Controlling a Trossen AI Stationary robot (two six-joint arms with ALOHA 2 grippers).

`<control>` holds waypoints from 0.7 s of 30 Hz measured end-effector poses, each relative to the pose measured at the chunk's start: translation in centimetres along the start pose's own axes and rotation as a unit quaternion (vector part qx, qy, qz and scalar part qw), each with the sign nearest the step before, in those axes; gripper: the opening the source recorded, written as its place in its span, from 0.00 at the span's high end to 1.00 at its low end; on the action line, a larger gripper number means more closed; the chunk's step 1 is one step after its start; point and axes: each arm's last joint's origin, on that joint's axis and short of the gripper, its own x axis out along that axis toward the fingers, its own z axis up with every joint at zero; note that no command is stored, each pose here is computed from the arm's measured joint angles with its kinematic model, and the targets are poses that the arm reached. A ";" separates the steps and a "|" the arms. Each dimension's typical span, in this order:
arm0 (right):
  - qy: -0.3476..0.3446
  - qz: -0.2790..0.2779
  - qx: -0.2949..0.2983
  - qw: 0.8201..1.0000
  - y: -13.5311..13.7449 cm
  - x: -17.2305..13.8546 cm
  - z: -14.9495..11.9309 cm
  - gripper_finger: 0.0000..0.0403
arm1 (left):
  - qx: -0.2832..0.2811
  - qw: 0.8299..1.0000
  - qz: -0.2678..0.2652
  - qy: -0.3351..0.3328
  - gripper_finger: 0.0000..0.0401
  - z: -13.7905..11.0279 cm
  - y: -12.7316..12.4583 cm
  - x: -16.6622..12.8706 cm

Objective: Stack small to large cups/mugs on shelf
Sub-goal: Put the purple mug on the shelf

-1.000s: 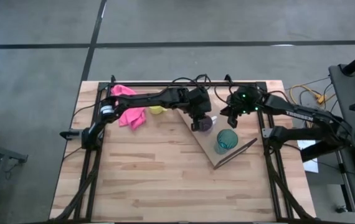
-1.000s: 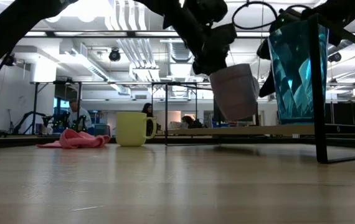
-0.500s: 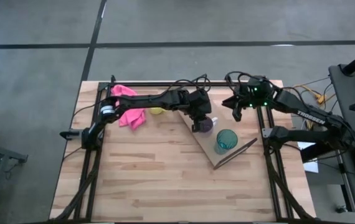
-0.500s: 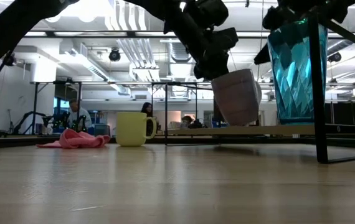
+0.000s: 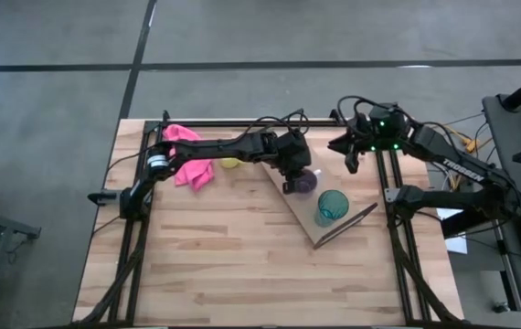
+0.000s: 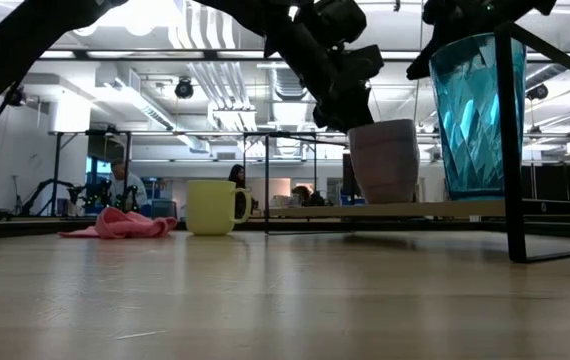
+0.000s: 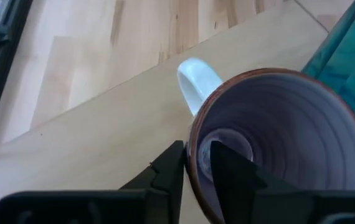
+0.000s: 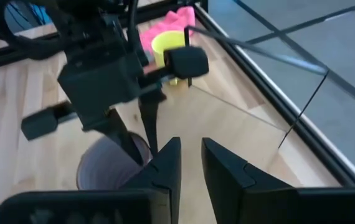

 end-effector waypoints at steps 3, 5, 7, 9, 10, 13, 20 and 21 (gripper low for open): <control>-0.009 0.000 -0.002 1.000 0.1 -0.4 0.5 0.85 | 0.001 1.000 0.002 -0.013 0.83 0.2 0.0 0.1; -0.011 0.000 -0.003 1.000 0.1 -0.6 0.8 0.85 | 0.001 1.000 0.003 -0.019 0.83 0.3 0.1 0.1; -0.009 -0.001 -0.003 1.000 0.2 -0.9 1.0 0.85 | 0.002 1.000 0.004 -0.021 0.83 0.2 0.1 0.2; -0.011 -0.001 -0.003 1.000 0.3 -1.2 1.3 0.85 | 0.002 1.000 0.005 -0.028 0.83 0.1 0.1 0.5; -0.013 -0.001 -0.004 1.000 0.3 -1.3 1.4 0.85 | 0.002 1.000 0.006 -0.031 0.83 0.1 0.1 0.6; -0.020 -0.001 -0.007 1.000 0.4 -1.6 1.8 0.85 | 0.002 0.999 0.007 -0.036 0.83 0.0 0.1 0.8; -0.028 -0.002 -0.012 1.000 0.5 -2.0 2.2 0.85 | 0.003 0.999 0.009 -0.041 0.83 -0.2 0.1 1.0; -0.029 -0.002 -0.012 0.999 0.5 -2.0 2.3 0.85 | 0.003 0.999 0.010 -0.046 0.83 -0.1 0.1 1.0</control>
